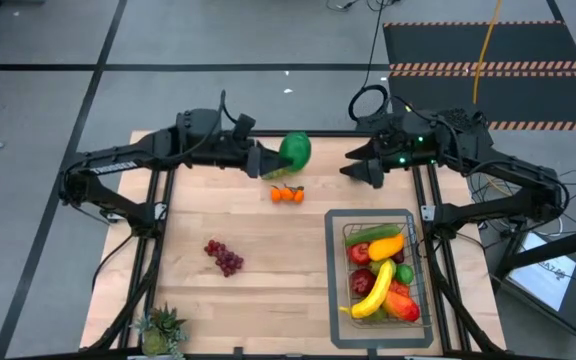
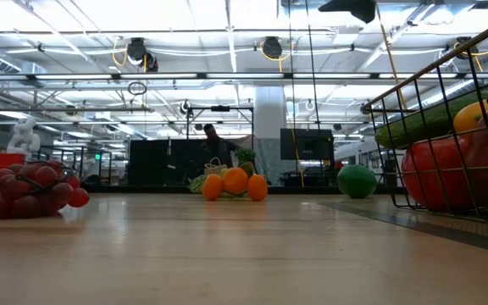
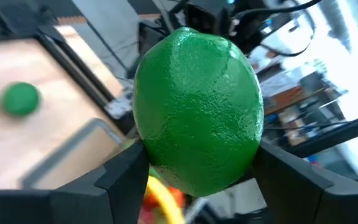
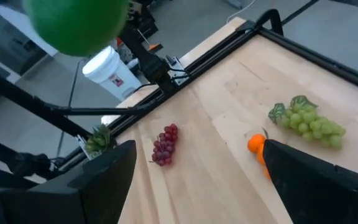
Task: Build produce basket
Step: Put the left green lime into the wire basket
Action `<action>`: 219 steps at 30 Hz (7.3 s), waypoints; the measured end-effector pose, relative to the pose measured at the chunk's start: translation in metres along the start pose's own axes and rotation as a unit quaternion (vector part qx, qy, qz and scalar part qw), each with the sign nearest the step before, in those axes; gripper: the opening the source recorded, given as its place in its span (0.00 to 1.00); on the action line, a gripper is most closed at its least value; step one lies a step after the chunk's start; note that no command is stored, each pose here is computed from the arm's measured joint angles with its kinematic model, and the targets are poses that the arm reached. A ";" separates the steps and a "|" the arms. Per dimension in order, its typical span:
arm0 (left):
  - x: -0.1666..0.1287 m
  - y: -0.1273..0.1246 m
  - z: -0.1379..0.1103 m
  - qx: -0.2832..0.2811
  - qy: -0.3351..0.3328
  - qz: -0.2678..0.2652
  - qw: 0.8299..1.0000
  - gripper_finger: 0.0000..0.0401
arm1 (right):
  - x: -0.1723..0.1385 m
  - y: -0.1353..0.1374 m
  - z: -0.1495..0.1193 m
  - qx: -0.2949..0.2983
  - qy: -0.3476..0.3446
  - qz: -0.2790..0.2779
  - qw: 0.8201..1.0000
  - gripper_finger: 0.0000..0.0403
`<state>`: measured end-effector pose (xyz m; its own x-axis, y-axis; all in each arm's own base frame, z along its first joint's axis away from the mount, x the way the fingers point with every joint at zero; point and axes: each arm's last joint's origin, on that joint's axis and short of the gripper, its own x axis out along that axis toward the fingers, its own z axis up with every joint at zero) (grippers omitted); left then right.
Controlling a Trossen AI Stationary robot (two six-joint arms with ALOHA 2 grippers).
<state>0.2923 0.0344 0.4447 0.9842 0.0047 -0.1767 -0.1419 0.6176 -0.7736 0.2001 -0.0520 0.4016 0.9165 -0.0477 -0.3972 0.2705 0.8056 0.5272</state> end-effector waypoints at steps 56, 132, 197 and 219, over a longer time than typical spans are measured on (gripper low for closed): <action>0.002 -0.008 -0.003 0.533 -0.044 0.043 0.844 0.66 | -0.011 0.007 -0.004 0.040 0.035 0.072 0.996 0.85; -0.006 -0.016 -0.078 0.248 0.253 -0.030 0.935 0.66 | 0.098 0.055 -0.019 -0.585 -0.089 0.281 0.755 0.99; -0.057 0.025 -0.036 0.184 0.235 0.155 0.942 0.84 | 0.104 0.105 -0.062 -0.249 -0.048 0.096 0.963 0.77; -0.068 0.036 -0.047 0.170 0.306 0.215 0.912 0.69 | 0.058 0.092 -0.141 0.052 0.322 -0.081 0.942 0.77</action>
<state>0.2150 0.0195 0.4006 0.5879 -0.0719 -0.8057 -0.3574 0.8705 -0.3384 0.2369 0.1027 0.3216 0.5014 0.2293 -0.8343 0.4499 0.7545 0.4778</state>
